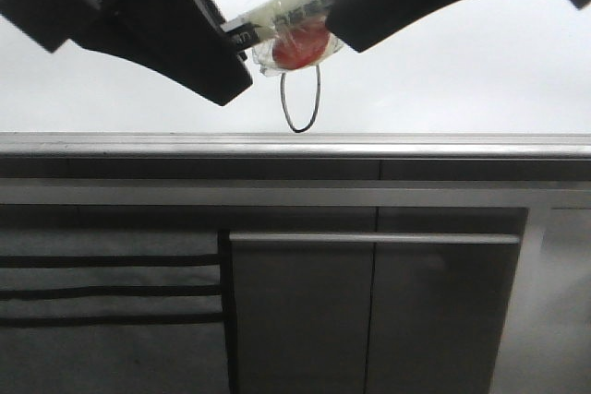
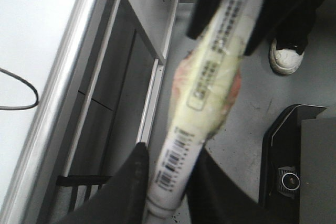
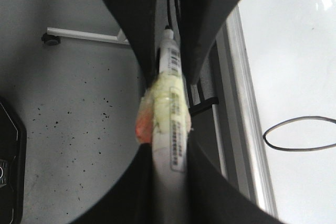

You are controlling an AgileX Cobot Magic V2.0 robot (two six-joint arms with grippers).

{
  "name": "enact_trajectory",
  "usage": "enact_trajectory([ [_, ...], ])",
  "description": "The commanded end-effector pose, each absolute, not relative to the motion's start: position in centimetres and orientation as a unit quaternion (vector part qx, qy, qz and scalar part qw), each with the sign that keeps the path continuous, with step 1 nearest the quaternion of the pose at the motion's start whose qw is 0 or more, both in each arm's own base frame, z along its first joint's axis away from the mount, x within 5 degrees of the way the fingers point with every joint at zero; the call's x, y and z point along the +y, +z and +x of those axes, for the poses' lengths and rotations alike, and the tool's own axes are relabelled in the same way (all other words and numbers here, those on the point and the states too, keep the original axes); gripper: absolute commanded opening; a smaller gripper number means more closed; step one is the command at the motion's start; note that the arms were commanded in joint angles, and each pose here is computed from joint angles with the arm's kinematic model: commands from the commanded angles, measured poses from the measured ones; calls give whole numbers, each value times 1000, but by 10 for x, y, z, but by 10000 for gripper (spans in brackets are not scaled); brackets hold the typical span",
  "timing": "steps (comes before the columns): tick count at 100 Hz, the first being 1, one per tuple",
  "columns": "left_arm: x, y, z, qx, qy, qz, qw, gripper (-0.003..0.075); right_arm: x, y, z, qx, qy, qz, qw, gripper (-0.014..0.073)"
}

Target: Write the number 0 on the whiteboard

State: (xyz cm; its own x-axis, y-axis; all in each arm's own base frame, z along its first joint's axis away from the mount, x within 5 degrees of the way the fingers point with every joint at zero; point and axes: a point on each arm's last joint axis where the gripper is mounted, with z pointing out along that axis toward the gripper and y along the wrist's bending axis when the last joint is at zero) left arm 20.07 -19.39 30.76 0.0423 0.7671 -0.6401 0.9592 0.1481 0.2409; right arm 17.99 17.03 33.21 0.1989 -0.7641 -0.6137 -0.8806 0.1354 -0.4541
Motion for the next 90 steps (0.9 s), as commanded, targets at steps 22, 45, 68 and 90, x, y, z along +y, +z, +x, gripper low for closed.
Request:
enact_trajectory([
  [22, -196, 329, 202, 669, -144, 615, 392, -11, 169, 349, 178, 618, 69, -640, 450, 251],
  [45, -184, 334, 220, 713, -139, 540, 426, -20, 135, 383, 178, 657, 57, -553, 509, 291],
  [68, -129, 332, 276, 768, -92, 221, 594, -20, 86, 415, 160, 716, 81, -386, 576, 291],
  [90, -110, 312, 308, 771, -43, 123, 624, -20, 86, 413, 153, 723, 94, -399, 556, 291],
])
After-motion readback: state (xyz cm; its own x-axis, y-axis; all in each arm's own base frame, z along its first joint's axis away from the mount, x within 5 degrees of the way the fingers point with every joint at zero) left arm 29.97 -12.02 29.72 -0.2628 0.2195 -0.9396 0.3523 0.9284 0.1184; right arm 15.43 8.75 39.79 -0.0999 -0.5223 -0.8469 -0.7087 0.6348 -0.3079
